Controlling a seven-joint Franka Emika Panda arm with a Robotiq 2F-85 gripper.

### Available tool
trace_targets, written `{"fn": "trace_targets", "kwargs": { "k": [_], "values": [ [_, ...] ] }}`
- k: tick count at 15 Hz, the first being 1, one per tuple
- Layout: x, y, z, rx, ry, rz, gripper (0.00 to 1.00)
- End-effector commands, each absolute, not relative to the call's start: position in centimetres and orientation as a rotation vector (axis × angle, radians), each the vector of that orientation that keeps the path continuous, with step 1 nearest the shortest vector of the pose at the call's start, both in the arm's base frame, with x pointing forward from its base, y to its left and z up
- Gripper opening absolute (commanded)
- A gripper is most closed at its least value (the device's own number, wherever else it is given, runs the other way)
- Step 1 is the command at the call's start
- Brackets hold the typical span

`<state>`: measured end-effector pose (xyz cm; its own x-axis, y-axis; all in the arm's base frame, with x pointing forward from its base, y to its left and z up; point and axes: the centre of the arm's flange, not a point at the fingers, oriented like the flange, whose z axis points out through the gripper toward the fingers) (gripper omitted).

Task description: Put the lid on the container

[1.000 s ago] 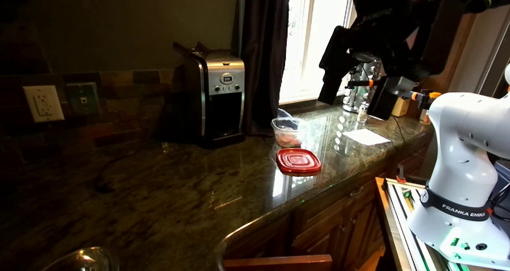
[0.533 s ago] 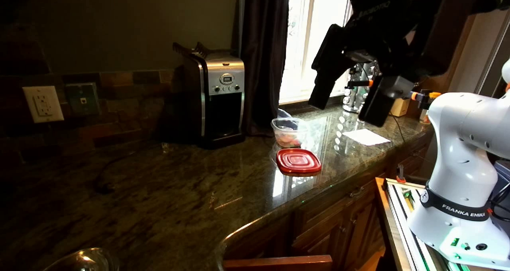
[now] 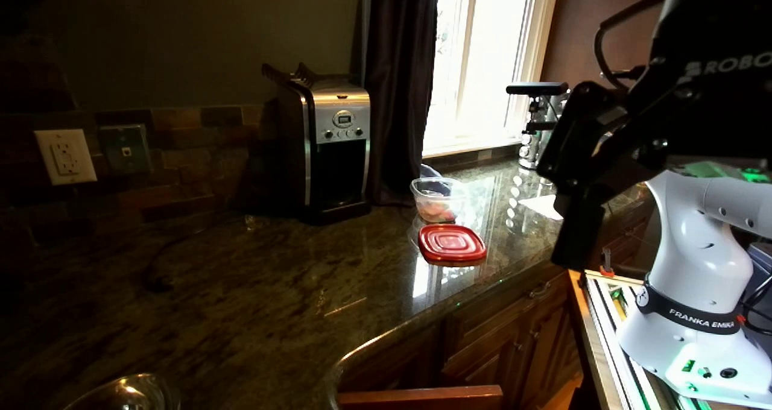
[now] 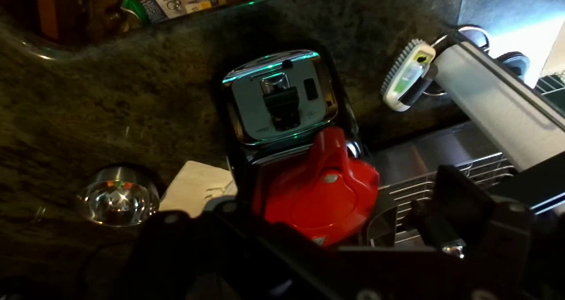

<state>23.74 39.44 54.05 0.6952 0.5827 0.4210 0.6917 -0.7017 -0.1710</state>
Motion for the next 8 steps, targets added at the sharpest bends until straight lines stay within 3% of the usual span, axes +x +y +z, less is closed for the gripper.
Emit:
{"fn": "trace_targets", "kwargs": {
  "k": [1, 8],
  "values": [
    [23.7, 39.5, 54.0, -2.587, -1.008, -0.483, 1.0],
    [22.7, 41.7, 50.7, -2.341, -1.294, -0.83, 1.0]
  ]
}}
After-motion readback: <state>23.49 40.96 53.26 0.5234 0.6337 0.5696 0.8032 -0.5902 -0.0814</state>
